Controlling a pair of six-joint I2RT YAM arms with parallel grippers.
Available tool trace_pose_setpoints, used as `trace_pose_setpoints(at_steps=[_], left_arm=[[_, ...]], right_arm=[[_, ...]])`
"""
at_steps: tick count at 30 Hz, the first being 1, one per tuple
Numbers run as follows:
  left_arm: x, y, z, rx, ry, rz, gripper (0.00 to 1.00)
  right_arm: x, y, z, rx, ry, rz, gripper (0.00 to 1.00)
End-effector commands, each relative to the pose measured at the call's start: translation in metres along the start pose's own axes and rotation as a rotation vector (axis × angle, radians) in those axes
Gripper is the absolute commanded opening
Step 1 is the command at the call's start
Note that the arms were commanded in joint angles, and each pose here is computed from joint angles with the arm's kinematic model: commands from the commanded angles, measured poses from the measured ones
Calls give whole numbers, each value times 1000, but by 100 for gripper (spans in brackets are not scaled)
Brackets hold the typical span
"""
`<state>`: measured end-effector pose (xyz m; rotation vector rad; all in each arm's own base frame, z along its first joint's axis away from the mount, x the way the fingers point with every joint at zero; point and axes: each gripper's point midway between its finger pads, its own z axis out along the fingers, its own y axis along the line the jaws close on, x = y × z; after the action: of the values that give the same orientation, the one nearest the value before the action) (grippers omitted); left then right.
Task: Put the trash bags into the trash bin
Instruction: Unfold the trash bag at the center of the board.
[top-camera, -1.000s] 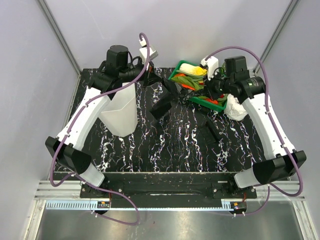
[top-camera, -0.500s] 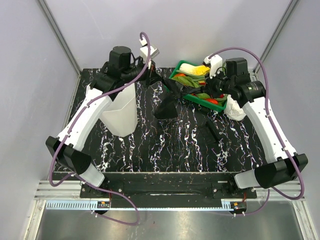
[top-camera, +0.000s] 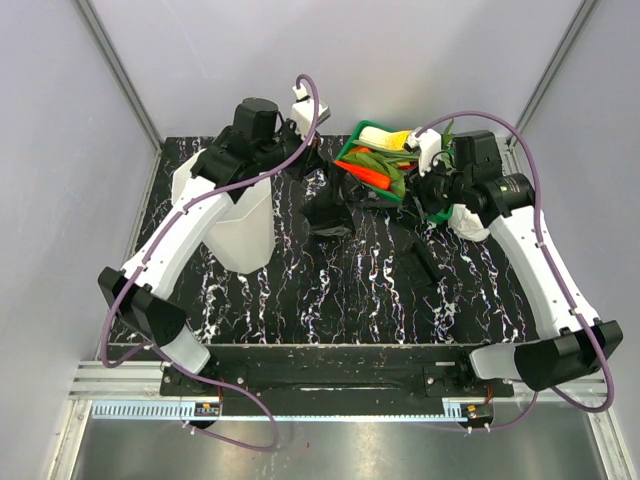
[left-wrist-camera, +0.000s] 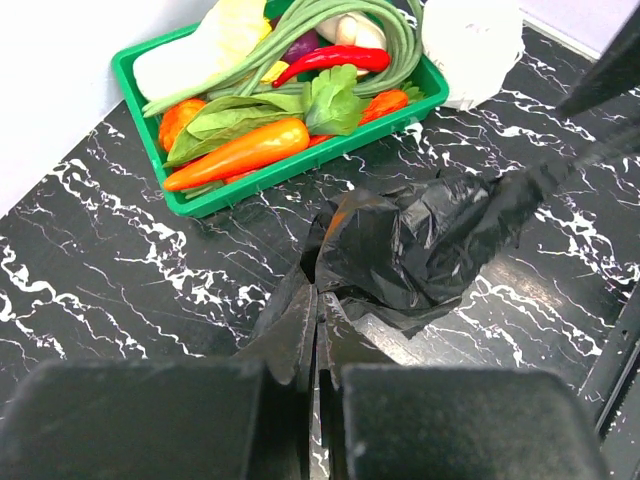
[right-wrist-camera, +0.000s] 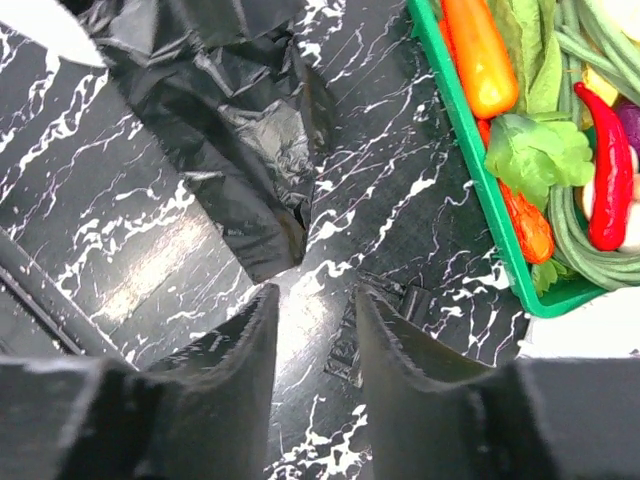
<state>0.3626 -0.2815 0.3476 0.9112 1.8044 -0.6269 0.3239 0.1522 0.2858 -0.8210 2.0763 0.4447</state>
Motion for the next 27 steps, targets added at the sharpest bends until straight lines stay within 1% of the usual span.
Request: trace_pose_setpoints(at_steps=[1, 5, 6, 7, 9, 10, 11, 16, 18, 23, 27], left_arm=[[-21, 8, 2, -51, -42, -35, 0], [-26, 2, 11, -26, -64, -120, 0], [-28, 1, 12, -19, -69, -120, 0], [-31, -2, 13, -11, -76, -153, 0], [-35, -5, 14, -5, -80, -162, 0], [-36, -5, 16, -7, -78, -168, 0], [-37, -6, 17, -6, -78, -173, 0], [-40, -9, 19, 8, -76, -208, 0], [-41, -13, 19, 25, -71, -215, 0], [-34, -21, 23, 59, -47, -223, 0], [-31, -21, 23, 60, -39, -213, 0]], right_arm=[[-10, 28, -21, -111, -63, -62, 50], [-17, 55, -24, -267, -91, -59, 60], [-18, 59, -24, -293, -90, -60, 64], [-20, 62, -23, -311, -93, -64, 68], [-23, 70, -21, -341, -97, -79, 72], [-24, 72, -17, -345, -99, -89, 77], [-25, 78, -15, -356, -97, -100, 78], [-19, 84, 13, -302, -39, -193, 82], [-18, 79, 23, -254, -25, -217, 82], [-32, 59, 35, -116, -52, -291, 82], [-44, 50, 29, -54, -82, -347, 82]])
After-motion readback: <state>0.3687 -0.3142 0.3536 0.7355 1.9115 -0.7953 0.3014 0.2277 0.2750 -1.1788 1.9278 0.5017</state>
